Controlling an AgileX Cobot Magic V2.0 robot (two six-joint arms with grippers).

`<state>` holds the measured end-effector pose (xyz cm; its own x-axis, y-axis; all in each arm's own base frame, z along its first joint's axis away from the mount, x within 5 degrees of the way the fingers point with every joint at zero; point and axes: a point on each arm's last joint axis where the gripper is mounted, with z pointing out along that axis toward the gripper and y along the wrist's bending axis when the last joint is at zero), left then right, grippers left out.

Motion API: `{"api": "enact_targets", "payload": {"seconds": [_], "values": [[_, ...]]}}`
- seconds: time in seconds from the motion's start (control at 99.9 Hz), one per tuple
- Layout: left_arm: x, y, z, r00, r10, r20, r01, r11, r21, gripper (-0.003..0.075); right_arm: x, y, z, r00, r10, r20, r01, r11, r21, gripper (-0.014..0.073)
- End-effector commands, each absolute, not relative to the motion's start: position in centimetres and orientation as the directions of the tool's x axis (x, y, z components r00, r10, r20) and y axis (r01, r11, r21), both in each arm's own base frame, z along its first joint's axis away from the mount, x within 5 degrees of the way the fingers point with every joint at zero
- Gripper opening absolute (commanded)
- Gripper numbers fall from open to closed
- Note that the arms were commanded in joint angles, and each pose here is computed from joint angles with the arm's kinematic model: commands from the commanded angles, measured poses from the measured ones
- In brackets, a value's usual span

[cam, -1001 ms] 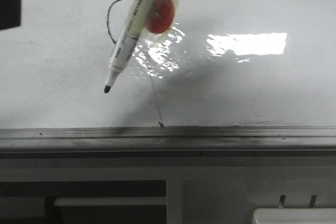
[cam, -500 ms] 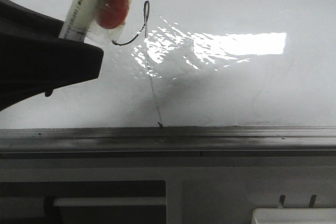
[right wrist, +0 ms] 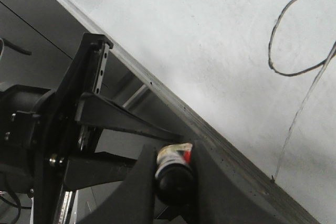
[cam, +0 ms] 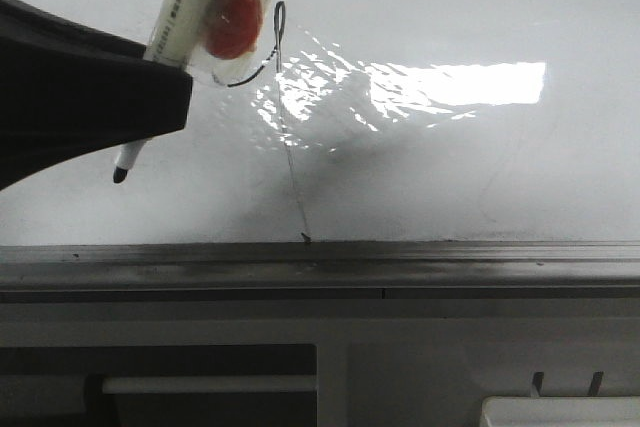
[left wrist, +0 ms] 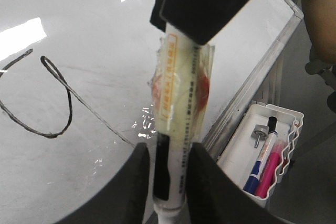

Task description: Write number 9 on whiteboard

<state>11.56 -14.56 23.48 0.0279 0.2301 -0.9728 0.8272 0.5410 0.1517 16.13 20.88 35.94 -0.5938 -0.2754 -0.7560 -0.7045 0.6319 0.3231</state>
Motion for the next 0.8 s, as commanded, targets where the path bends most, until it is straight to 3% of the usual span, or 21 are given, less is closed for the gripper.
{"api": "enact_targets", "payload": {"seconds": [0.0, 0.06, 0.12, 0.24, 0.34, 0.57, 0.69, 0.79], "values": [[11.7, -15.0, 25.4, 0.077, 0.114, -0.991, 0.827, 0.548, 0.127, 0.0048, 16.2, 20.7, 37.9, -0.534, -0.211, -0.819, -0.723, 0.617, 0.312, -0.0055], [11.7, -15.0, 25.4, 0.077, 0.114, -0.991, 0.827, 0.548, 0.127, -0.0022, 16.2, 20.7, 37.9, -0.534, -0.212, -0.818, -0.723, 0.617, 0.312, -0.0036], [11.7, -15.0, 25.4, 0.077, 0.114, -0.991, 0.827, 0.548, 0.127, -0.002, 16.1, 20.7, 37.9, -0.536, -0.215, -0.816, -0.723, 0.616, 0.312, 0.0025], [11.8, -15.0, 25.4, 0.062, 0.106, -0.992, 0.822, 0.559, 0.11, -0.002, 16.2, 20.8, 37.9, -0.532, -0.208, -0.821, -0.723, 0.617, 0.312, 0.0277], [12.5, -14.4, 25.3, -0.067, 0.028, -0.997, 0.764, 0.644, -0.033, -0.002, 16.3, 20.8, 38.1, -0.523, -0.192, -0.831, -0.722, 0.617, 0.312, 0.0447], [14.8, -12.6, 24.1, -0.31, -0.211, -0.927, 0.494, 0.797, -0.347, -0.002, 16.3, 20.8, 38.2, -0.52, -0.187, -0.834, -0.722, 0.617, 0.312, 0.0463], [15.7, -12.5, 22.8, -0.39, -0.279, -0.878, 0.372, 0.824, -0.427, -0.002, 16.3, 20.8, 38.1, -0.524, -0.188, -0.83, -0.721, 0.616, 0.316, 0.0463], [16.0, -12.7, 22.0, -0.414, -0.257, -0.873, 0.359, 0.835, -0.416, -0.002, 16.2, 20.8, 38.1, -0.529, -0.192, -0.827, -0.721, 0.616, 0.318, 0.0463]]}}
